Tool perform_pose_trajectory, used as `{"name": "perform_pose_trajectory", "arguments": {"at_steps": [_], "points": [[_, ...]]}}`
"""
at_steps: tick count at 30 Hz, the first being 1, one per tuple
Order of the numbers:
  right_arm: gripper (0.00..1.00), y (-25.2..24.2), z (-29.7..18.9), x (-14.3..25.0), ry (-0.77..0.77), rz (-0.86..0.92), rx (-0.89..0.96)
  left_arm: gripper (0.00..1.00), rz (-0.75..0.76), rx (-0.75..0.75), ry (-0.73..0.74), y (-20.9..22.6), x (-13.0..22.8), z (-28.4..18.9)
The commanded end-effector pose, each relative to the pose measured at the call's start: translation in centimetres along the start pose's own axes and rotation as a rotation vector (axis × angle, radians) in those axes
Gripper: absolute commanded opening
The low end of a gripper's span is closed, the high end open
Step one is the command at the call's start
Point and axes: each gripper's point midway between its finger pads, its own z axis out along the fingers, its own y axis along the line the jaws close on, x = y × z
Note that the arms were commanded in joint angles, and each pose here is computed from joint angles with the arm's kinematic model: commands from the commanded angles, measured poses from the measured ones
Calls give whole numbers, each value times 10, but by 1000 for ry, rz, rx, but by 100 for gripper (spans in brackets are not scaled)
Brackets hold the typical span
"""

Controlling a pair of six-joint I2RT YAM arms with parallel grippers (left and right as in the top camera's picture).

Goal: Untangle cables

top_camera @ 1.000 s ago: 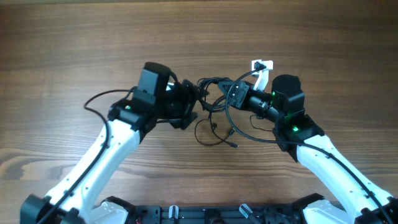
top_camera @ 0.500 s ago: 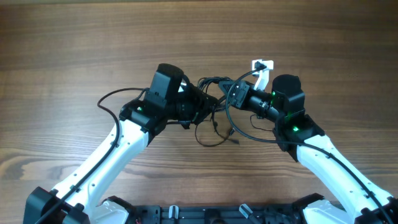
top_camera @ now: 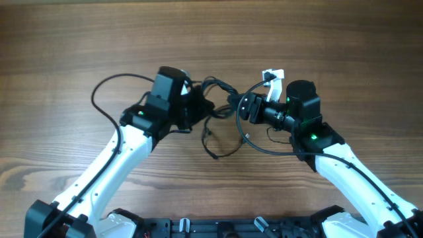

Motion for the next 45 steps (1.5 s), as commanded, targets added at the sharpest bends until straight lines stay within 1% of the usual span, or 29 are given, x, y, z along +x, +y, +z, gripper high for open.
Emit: {"name": "perform_pose_trajectory", "arguments": {"at_steps": [1,3,4,5,6,7,11,13,14,16,21,22,23,25,27,28,29,30,31,32,33,35,36,40,42,45], "points": [[65,8,-4,-1,26,-56,-56,4,179,11,-108,1,-25,-26],[69,13,-5,3,51,-57,-88,4,138,20,-146,2,-36,-35],[77,17,-5,7,69,-61,-109,4,66,19,-170,5,-43,-39],[82,23,-5,12,90,-90,-137,4,-15,17,-190,8,-48,-42],[86,32,-5,22,126,-186,-189,4,-162,21,-210,13,-55,-45],[91,36,-3,32,152,-263,-208,4,-362,40,-221,17,-61,-48],[100,47,8,48,156,-467,-218,4,-658,75,-209,17,-60,-48],[100,53,19,57,150,-574,-220,4,-779,103,-161,12,-54,-47],[100,56,26,62,151,-604,-228,4,-828,114,-135,9,-51,-46],[100,58,35,64,136,-628,-219,4,-877,125,-103,6,-47,-46],[100,46,66,55,31,-674,-115,4,-950,142,-42,-1,-40,-46],[99,45,71,53,14,-680,-104,4,-950,143,-40,-1,-39,-46],[96,42,76,51,-7,-686,-83,4,-950,143,-39,-1,-39,-46],[85,32,84,44,-50,-681,-22,4,-948,145,-26,-2,-37,-45],[78,30,87,41,-70,-630,-20,4,-947,146,-19,-3,-36,-45],[67,32,88,40,-79,-584,-28,4,-942,147,-20,-3,-36,-45],[59,34,88,39,-82,-538,-43,4,-928,146,-21,-3,-36,-45],[39,41,87,41,-77,-494,-79,4,-880,145,-24,-3,-37,-45],[16,47,87,43,-67,-467,-114,4,-826,144,-29,-3,-37,-45],[5,51,86,45,-56,-440,-138,4,-777,142,-33,-3,-37,-45],[4,53,86,47,-43,-392,-151,4,-734,140,-39,-3,-37,-45],[4,59,85,56,19,-239,-200,4,-562,129,-68,0,-40,-46],[4,66,83,63,58,-204,-239,4,-492,125,-76,0,-41,-46],[4,85,73,85,189,-185,-364,4,-178,103,-107,2,-44,-47],[4,90,69,93,239,-147,-400,4,-94,98,-111,2,-44,-47],[4,97,64,98,278,-132,-441,4,-30,100,-119,1,-45,-47]]}}
